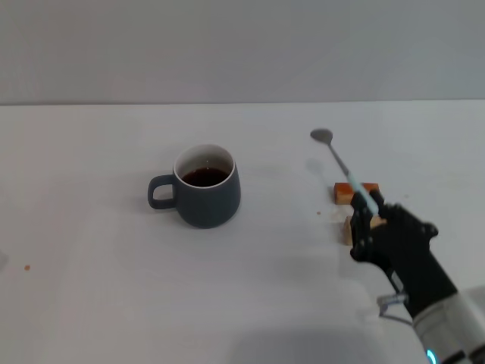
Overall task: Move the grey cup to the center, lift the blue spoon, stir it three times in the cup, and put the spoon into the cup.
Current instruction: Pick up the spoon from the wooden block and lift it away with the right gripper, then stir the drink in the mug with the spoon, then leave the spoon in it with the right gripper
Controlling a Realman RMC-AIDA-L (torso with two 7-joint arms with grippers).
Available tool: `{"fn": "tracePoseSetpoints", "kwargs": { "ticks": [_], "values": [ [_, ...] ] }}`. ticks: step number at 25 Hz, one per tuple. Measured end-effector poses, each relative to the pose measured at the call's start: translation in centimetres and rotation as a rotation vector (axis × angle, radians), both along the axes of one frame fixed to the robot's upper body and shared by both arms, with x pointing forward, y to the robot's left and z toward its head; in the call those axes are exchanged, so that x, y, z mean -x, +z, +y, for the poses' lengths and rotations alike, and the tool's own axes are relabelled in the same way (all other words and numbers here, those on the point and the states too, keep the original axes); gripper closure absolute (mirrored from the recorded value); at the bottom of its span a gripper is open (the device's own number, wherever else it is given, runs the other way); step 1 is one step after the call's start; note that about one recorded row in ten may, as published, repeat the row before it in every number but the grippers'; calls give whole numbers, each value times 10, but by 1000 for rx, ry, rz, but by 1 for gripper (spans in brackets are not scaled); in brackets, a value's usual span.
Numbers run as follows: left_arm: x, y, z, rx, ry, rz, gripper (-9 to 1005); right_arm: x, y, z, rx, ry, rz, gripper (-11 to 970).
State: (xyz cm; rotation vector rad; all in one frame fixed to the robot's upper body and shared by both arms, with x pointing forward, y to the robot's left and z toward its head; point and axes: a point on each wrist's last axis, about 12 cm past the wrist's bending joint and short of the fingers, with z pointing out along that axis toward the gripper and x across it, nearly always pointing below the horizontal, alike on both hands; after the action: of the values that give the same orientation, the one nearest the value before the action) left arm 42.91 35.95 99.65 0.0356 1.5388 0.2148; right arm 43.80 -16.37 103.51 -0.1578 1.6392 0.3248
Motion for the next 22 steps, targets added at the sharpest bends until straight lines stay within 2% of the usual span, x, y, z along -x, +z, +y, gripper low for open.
{"fn": "tracePoseSetpoints", "kwargs": {
  "ticks": [1, 2, 4, 5, 6, 9, 10, 11, 12, 13, 15, 16, 20, 22],
  "values": [
    [0, 0, 0, 0, 0, 0, 997, 0, 0, 0, 0, 0, 0, 797],
    [-1, 0, 0, 0, -2, -2, 997, -8, 12, 3, 26, -3, -20, 797],
    [-1, 1, 0, 0, -3, -4, 997, -12, 18, 5, 38, -5, -28, 797],
    [-2, 1, -1, 0, -5, -10, 997, -22, 31, 10, 60, -5, -22, 797],
    [-2, 1, -1, 0, -5, -10, 997, -22, 31, 10, 60, -5, -22, 797],
    [-2, 3, -2, -1, -8, -25, 997, -34, 49, 15, 99, 7, 34, 797],
    [-2, 4, -2, -1, -9, -31, 997, -39, 62, 19, 129, 25, 58, 797],
    [-2, 4, -2, -1, -9, -31, 997, -39, 62, 19, 129, 25, 58, 797],
    [-2, 4, -2, -1, -9, -31, 997, -41, 76, 21, 145, 48, 66, 797],
    [-3, 4, -2, 0, -10, -33, 997, -41, 76, 21, 145, 48, 66, 797],
    [-3, 4, -3, 1, -12, -35, 998, -42, 94, 26, 146, 88, 74, 797],
    [-3, 4, -3, 1, -12, -35, 998, -42, 94, 26, 146, 88, 74, 797],
    [-4, 5, -3, 2, -13, -36, 998, -39, 117, 32, 147, 144, 59, 797],
    [-4, 5, -3, 2, -13, -36, 998, -40, 119, 33, 165, 156, 42, 797]
  ]
}}
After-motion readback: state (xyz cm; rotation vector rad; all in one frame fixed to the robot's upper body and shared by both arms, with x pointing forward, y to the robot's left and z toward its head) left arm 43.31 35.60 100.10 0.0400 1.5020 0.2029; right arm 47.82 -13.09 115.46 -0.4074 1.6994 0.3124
